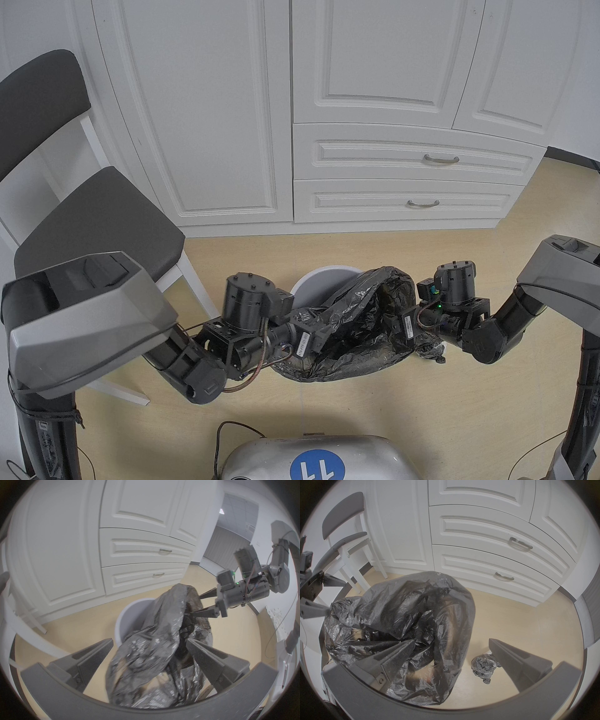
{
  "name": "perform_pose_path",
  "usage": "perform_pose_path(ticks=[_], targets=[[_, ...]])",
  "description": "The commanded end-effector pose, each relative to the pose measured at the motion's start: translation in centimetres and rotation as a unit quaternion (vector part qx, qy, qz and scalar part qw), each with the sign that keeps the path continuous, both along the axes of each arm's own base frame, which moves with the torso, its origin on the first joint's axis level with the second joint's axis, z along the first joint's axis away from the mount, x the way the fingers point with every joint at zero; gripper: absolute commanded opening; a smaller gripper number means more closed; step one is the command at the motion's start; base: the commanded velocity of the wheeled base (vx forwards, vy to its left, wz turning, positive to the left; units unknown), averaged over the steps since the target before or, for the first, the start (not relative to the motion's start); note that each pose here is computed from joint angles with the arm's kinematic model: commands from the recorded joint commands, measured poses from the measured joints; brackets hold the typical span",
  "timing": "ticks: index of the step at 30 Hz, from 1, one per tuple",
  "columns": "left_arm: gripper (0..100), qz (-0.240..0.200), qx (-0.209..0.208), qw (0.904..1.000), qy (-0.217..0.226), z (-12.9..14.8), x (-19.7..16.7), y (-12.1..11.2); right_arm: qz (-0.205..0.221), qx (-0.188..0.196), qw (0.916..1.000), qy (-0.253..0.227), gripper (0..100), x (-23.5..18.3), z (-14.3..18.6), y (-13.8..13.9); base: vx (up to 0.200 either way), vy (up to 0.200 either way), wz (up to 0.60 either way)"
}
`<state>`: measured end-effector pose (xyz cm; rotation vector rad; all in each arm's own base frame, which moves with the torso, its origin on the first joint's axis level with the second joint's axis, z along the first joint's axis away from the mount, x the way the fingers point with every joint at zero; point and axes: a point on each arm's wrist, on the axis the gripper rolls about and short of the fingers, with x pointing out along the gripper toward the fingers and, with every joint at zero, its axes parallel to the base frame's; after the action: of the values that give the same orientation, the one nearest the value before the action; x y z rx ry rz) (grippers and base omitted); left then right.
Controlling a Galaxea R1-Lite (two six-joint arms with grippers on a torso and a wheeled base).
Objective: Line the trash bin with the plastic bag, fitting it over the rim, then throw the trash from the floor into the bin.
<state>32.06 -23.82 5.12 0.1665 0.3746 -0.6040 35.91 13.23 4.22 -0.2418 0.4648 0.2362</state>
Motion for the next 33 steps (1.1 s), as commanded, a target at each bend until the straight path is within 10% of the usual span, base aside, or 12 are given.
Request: perform_pose_path(ticks=[1, 9, 18, 33], targets=[[100, -0.035, 0.016, 0.9993, 0.0, -1.8, 0.1, -2.4, 0.0, 0.001, 1.0, 0.005, 100, 0.1, -0.5, 0.2, 0.0, 0.0, 0.0], [100, -0.059, 0.092, 0.9936, -0.031, -4.7, 1.7, -3.8, 0.0, 0.001, 1.0, 0.002, 100, 0.1, -0.3, 0.2, 0.0, 0.0, 0.0], [100, 0.014, 0.163, 0.98, -0.113, -4.7, 6.0, -3.1, -0.006, 0.0, 1.0, 0.002, 100, 0.2, -0.3, -0.3, 0.0, 0.0, 0.0], [100, 0.104, 0.129, 0.9702, -0.177, -0.7, 10.9, 0.5, -0.055, 0.005, 0.9982, -0.021, 100, 2.8, -1.4, 0.3, 0.0, 0.0, 0.0]])
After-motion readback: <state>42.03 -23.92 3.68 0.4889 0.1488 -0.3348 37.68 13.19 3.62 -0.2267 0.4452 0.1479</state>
